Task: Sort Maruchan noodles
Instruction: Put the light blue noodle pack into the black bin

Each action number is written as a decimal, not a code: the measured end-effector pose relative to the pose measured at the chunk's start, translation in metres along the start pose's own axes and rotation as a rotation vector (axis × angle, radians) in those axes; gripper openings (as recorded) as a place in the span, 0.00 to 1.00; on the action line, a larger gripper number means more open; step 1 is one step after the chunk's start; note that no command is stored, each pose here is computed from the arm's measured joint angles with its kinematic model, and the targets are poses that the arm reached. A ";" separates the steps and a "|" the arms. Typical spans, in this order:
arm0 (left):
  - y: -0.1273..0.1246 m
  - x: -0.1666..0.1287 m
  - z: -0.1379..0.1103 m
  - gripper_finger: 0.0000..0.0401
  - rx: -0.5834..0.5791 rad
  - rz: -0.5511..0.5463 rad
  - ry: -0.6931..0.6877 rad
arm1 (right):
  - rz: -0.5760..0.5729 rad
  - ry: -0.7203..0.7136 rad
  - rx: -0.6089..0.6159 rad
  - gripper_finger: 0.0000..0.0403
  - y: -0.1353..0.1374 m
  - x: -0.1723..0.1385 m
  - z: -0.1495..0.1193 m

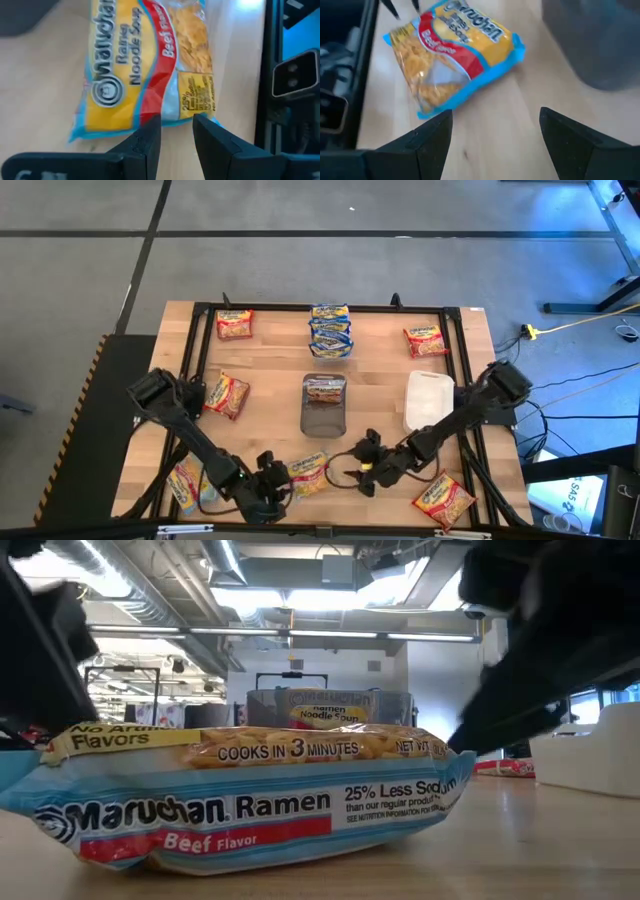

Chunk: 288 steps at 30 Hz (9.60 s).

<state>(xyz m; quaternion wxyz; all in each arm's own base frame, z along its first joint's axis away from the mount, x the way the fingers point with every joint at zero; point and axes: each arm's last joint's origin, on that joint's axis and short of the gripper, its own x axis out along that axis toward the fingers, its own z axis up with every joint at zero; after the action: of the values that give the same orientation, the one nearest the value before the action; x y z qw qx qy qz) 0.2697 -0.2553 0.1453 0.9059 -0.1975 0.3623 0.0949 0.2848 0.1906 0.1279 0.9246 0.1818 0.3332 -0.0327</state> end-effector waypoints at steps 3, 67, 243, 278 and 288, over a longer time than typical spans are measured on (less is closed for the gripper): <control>0.002 0.016 -0.008 0.27 0.000 0.011 0.007 | 0.087 0.000 0.066 0.68 0.000 0.015 -0.001; -0.020 -0.024 0.006 0.27 0.141 -0.146 -0.087 | 0.285 -0.046 0.060 0.25 0.027 0.060 0.019; 0.015 0.037 0.097 0.38 0.129 -0.193 -0.338 | 0.223 0.240 -0.367 0.23 0.034 -0.037 0.137; 0.011 -0.059 0.070 0.50 0.211 0.029 -0.235 | 0.003 0.106 -0.379 0.24 -0.004 -0.079 0.177; -0.001 -0.039 0.030 0.50 0.148 0.075 -0.247 | -0.040 0.172 -0.322 0.25 -0.079 -0.036 0.203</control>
<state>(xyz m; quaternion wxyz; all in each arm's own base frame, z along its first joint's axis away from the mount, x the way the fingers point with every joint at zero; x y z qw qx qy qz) 0.2605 -0.2447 0.1922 0.9516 -0.1033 0.2611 0.1254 0.3652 0.0422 0.2696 0.9089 0.0270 0.4156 0.0185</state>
